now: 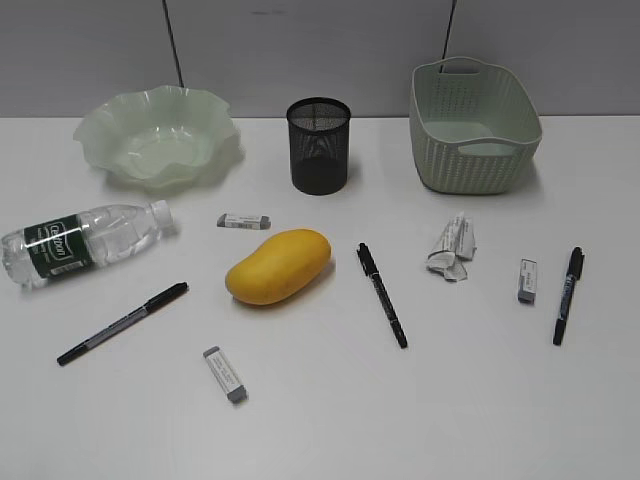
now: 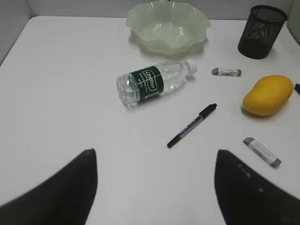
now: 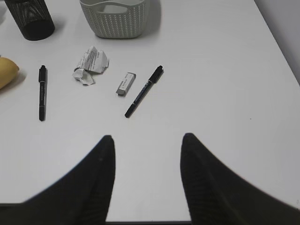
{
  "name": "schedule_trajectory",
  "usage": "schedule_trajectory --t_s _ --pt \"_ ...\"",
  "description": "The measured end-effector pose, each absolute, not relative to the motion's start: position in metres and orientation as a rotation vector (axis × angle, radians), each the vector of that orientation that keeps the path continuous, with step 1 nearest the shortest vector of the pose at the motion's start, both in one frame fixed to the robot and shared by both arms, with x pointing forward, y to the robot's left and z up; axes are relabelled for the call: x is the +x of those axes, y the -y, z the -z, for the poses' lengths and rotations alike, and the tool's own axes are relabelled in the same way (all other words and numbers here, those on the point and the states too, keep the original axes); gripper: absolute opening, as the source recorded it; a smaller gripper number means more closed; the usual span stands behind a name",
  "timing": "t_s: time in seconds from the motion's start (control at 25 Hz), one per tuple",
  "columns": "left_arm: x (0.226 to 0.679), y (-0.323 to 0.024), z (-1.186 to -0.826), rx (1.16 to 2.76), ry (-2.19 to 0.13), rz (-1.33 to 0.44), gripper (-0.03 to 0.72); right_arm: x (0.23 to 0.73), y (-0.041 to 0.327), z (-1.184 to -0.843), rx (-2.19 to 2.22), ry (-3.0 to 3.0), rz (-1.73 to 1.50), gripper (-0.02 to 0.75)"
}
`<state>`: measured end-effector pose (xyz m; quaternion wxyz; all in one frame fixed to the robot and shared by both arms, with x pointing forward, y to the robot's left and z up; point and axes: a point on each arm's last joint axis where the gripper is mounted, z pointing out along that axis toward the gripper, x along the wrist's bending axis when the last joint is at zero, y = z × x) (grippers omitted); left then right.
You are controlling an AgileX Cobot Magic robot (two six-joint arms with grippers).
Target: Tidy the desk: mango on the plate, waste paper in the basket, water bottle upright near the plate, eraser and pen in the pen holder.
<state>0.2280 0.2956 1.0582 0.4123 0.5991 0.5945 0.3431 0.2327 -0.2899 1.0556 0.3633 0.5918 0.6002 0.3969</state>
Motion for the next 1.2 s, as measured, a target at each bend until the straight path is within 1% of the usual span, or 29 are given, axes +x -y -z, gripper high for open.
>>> schedule_trajectory --t_s 0.16,0.32,0.4,0.52,0.76,0.84,1.0,1.2 --pt "0.231 -0.295 -1.059 1.516 -1.506 -0.853 0.587 0.233 0.29 -1.056 1.523 -1.545 -1.022 0.373" --pt "0.247 -0.295 -1.071 1.505 -1.505 -0.858 0.587 0.233 0.29 -1.056 1.523 -1.545 -1.022 0.373" --pt "0.26 -0.295 -1.079 1.486 -1.488 -0.876 0.587 0.233 0.29 -1.056 1.523 -1.545 -1.022 0.373" --pt "0.284 -0.293 -1.085 1.5 -1.449 -0.882 0.587 0.233 0.29 -1.056 1.523 -1.545 -1.022 0.373" --pt "0.336 -0.289 -1.086 1.539 -1.47 -0.808 0.587 0.233 0.29 -1.056 1.523 -1.545 -1.022 0.373" --pt "0.353 -0.288 -1.087 1.59 -1.477 -0.794 0.587 0.233 0.29 -1.056 1.523 -1.545 -1.022 0.373" --pt "0.386 -0.278 -1.093 1.734 -1.415 -0.748 0.587 0.233 0.29 -1.056 1.524 -1.545 -1.021 0.373" --pt "0.43 -0.25 -1.095 1.888 -1.337 -0.629 0.587 0.233 0.29 -1.056 1.524 -1.545 -1.021 0.373"
